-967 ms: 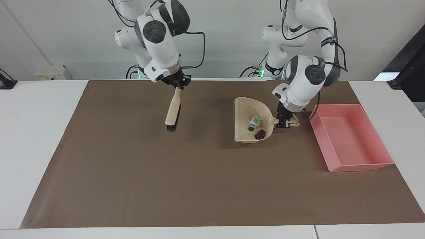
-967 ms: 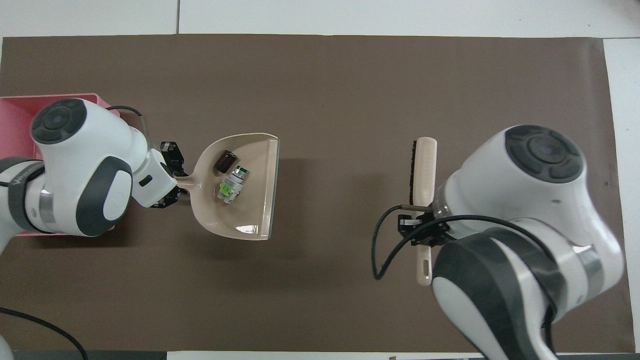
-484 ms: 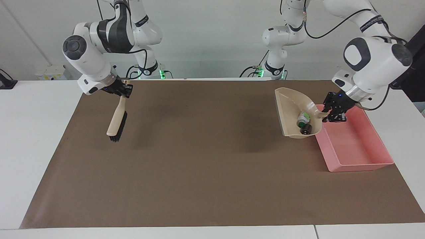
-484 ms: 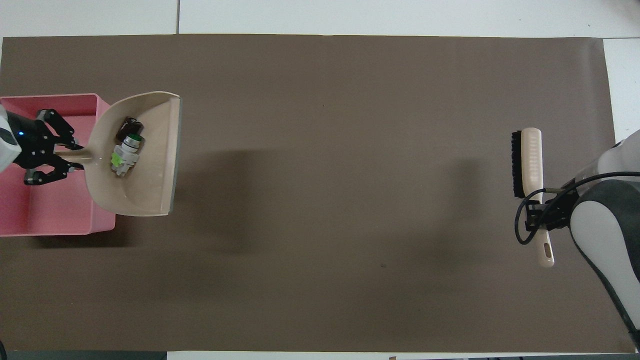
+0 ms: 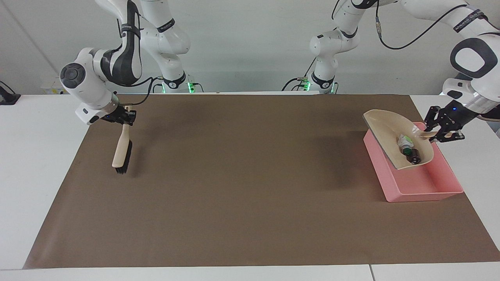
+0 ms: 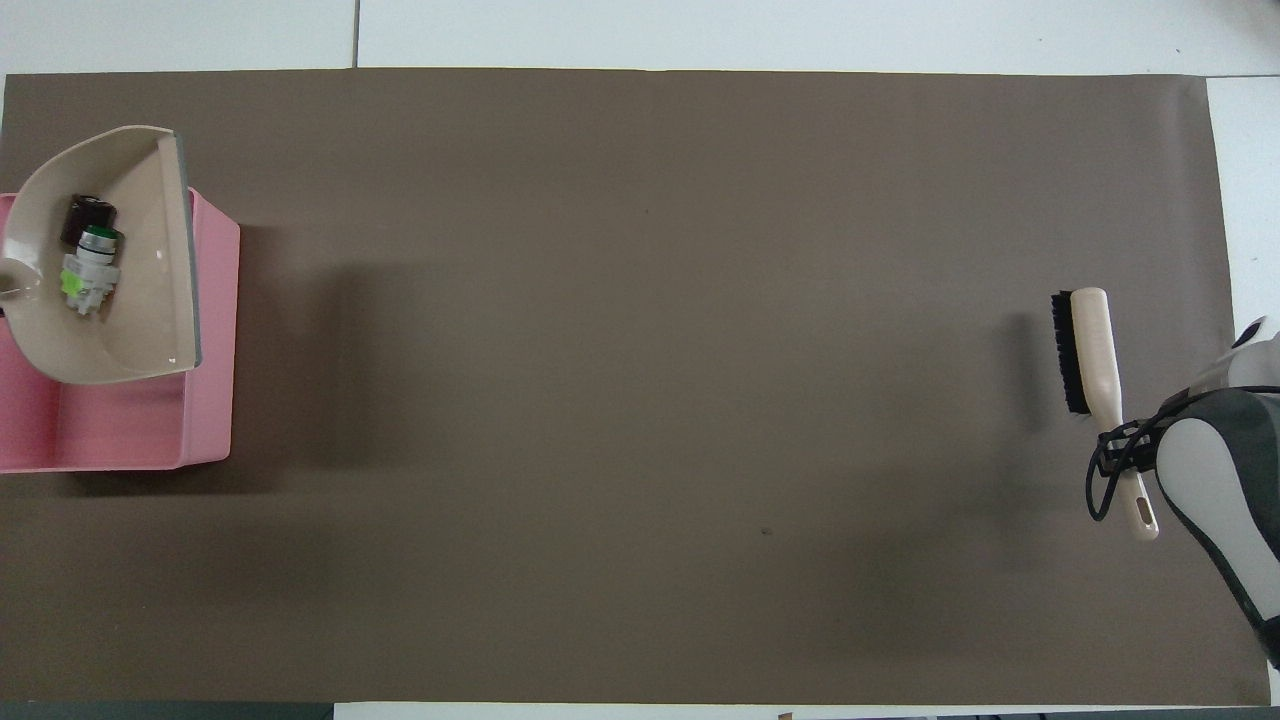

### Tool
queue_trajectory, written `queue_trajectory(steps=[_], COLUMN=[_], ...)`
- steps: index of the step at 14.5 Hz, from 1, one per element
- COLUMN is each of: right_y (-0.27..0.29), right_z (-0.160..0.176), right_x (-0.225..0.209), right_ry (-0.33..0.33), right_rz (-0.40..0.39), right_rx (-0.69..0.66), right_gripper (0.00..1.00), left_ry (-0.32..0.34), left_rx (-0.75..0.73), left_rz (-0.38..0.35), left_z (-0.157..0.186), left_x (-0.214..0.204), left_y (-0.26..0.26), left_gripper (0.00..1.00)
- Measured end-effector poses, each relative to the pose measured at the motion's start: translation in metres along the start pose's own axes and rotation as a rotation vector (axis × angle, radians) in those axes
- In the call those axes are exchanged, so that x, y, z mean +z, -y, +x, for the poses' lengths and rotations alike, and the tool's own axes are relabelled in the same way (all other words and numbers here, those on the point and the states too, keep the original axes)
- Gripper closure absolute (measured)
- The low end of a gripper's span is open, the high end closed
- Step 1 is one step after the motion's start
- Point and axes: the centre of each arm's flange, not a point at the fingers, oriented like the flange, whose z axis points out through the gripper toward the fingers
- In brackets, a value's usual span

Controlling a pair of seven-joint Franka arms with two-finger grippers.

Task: Clean e-waste and dump in bin
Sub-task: 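Lift the dustpan over the pink bin while the right gripper returns the brush, then tip the dustpan with the left gripper to dump items into the bin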

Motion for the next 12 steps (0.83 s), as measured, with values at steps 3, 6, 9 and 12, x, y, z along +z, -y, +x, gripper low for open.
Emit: queue_trajectory(steps=[3,6,9,12], right_y=[-0.012,-0.010,-0.009,-0.010], right_z=[-0.001,-0.002,-0.003,-0.005], right_x=[0.019,0.030,0.036,0.040], right_ry=[0.004,0.006,0.011,0.014], right_rz=[0.010,0.011,0.013,0.016], right_rx=[0.005,-0.001,-0.003,-0.026], right_gripper=[0.74,0.74,0.74,0.74], left_ry=[0.182,0.346,0.495,0.642], left_rx=[0.024,0.073,0.134,0.165], left_rz=[0.055,0.103,0.102,0.087], left_z=[-0.024,-0.034,-0.039,-0.033], left_x=[-0.015,-0.024,-0.023,-0.017], left_y=[0.013,0.022,0.028,0.032], left_gripper=[0.68,0.68,0.68,0.68])
